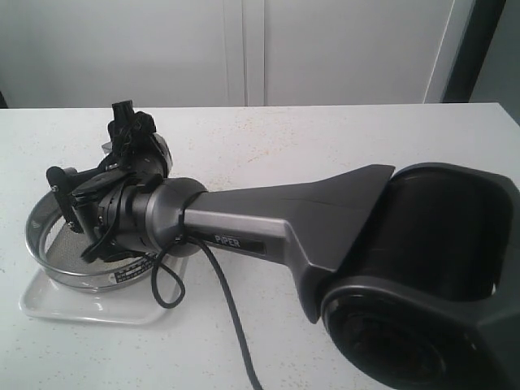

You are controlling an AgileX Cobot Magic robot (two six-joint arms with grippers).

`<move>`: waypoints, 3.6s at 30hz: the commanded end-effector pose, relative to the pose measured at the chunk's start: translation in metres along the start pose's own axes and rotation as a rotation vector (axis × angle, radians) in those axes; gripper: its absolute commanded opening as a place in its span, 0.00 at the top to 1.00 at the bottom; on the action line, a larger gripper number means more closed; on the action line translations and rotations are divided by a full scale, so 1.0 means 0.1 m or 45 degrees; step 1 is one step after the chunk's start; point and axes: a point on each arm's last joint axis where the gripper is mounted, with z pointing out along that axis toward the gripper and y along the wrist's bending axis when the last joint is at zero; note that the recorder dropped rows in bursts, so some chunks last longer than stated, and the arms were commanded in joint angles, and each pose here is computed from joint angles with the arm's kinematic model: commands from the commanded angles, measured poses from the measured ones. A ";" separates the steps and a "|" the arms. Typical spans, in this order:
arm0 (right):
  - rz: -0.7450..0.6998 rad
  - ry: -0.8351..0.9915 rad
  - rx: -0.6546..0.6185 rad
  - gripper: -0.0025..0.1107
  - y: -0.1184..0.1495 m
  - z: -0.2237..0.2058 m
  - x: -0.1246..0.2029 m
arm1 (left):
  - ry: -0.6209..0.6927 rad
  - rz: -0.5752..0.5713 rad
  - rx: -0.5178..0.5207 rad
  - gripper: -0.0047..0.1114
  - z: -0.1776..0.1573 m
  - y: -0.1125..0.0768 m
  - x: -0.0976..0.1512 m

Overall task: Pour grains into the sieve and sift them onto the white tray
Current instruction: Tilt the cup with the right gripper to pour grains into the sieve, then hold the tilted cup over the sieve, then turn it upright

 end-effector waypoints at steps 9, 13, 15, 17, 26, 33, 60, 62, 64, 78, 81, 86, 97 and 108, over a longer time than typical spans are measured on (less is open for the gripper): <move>-0.202 0.052 0.053 0.98 -0.06 -0.01 0.03 | 0.023 -0.011 0.004 0.96 0.01 0.00 0.04; -0.202 0.130 0.057 0.98 -0.07 -0.03 0.07 | 0.023 -0.011 0.004 0.96 0.01 0.00 0.04; -0.258 0.177 0.052 0.98 -0.07 -0.04 0.10 | 0.023 -0.011 0.004 0.96 0.01 0.00 0.04; -0.294 0.205 0.049 0.98 -0.07 -0.05 0.11 | 0.023 -0.011 0.004 0.96 0.01 0.00 0.04; -0.519 0.170 0.060 0.98 -0.04 -0.21 -0.07 | 0.023 -0.011 0.004 0.96 0.01 0.00 0.04; -0.544 0.187 0.066 0.98 -0.05 -0.22 -0.06 | 0.023 -0.011 0.004 0.96 0.01 0.00 0.04; -0.896 0.147 0.178 0.98 -0.04 -0.34 -0.25 | 0.023 -0.011 0.004 0.96 0.01 0.00 0.04; -0.848 0.144 0.184 0.98 -0.05 -0.34 -0.25 | 0.023 -0.011 0.004 0.96 0.01 0.00 0.04; -0.776 0.138 0.178 0.98 -0.05 -0.32 -0.23 | 0.023 -0.011 0.004 0.96 0.01 0.00 0.04; -0.738 0.191 0.189 0.98 -0.07 -0.31 -0.18 | 0.023 -0.011 0.004 0.96 0.01 0.00 0.04; -0.684 0.179 0.147 0.98 -0.06 -0.29 -0.16 | 0.023 -0.011 0.004 0.96 0.01 0.00 0.04; -0.729 0.217 0.191 0.98 -0.11 -0.29 -0.14 | 0.023 -0.011 0.004 0.96 0.01 0.00 0.04; -0.665 0.165 0.161 0.98 -0.07 -0.28 -0.16 | 0.023 -0.011 0.004 0.96 0.01 0.00 0.04; -0.670 0.133 0.085 0.98 0.04 -0.24 -0.18 | 0.023 -0.011 0.004 0.96 0.01 0.00 0.04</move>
